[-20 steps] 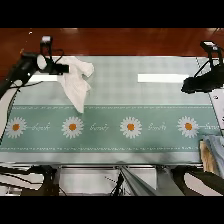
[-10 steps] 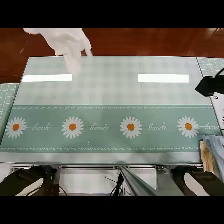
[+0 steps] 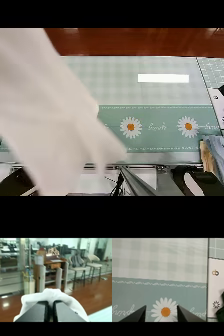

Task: Fold the shirts.

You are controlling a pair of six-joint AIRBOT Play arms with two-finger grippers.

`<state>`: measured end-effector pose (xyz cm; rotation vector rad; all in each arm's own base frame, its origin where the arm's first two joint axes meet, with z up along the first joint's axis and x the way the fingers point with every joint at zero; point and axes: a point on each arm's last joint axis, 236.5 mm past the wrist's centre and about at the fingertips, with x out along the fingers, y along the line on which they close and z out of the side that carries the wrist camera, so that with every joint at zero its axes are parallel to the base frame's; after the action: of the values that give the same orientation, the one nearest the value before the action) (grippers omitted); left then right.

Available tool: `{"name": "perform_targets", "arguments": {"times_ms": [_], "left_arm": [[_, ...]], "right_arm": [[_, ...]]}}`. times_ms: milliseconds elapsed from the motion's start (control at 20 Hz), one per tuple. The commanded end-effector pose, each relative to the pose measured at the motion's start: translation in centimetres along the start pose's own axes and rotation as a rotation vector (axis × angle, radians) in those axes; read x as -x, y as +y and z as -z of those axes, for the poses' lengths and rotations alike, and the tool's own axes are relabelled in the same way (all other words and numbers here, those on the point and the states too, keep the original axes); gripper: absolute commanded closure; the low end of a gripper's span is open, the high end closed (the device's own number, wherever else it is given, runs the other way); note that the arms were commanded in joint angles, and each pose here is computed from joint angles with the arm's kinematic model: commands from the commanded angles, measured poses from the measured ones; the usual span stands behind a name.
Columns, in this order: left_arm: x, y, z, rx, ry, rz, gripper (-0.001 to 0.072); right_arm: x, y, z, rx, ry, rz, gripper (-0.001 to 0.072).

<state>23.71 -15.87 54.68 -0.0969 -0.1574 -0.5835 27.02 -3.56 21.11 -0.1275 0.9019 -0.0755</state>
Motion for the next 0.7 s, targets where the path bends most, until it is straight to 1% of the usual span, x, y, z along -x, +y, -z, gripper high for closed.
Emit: {"name": "perform_targets", "arguments": {"times_ms": [0,200,400,500,650], "left_arm": [[-2.5,-3.1,4.4,0.083,0.15,0.104,0.0682],[-7.2,-8.8,10.6,0.179,0.321,0.269,0.0682],[-8.5,-14.4,14.3,0.186,0.412,0.39,0.0682],[-8.1,-15.9,14.3,0.183,0.415,0.426,0.0683],[-7.8,-15.8,14.7,0.174,0.433,0.424,0.0682]], "right_arm": [[0.5,-0.8,0.2,0.002,-0.007,0.033,0.0269],[0.5,-0.8,-0.3,0.003,-0.028,0.036,0.0269],[0.5,-0.9,-0.9,0.003,-0.052,0.039,0.0269],[0.6,-0.9,-1.0,0.003,-0.058,0.04,0.0269],[0.6,-0.9,-1.0,0.003,-0.059,0.038,0.0269]]}}
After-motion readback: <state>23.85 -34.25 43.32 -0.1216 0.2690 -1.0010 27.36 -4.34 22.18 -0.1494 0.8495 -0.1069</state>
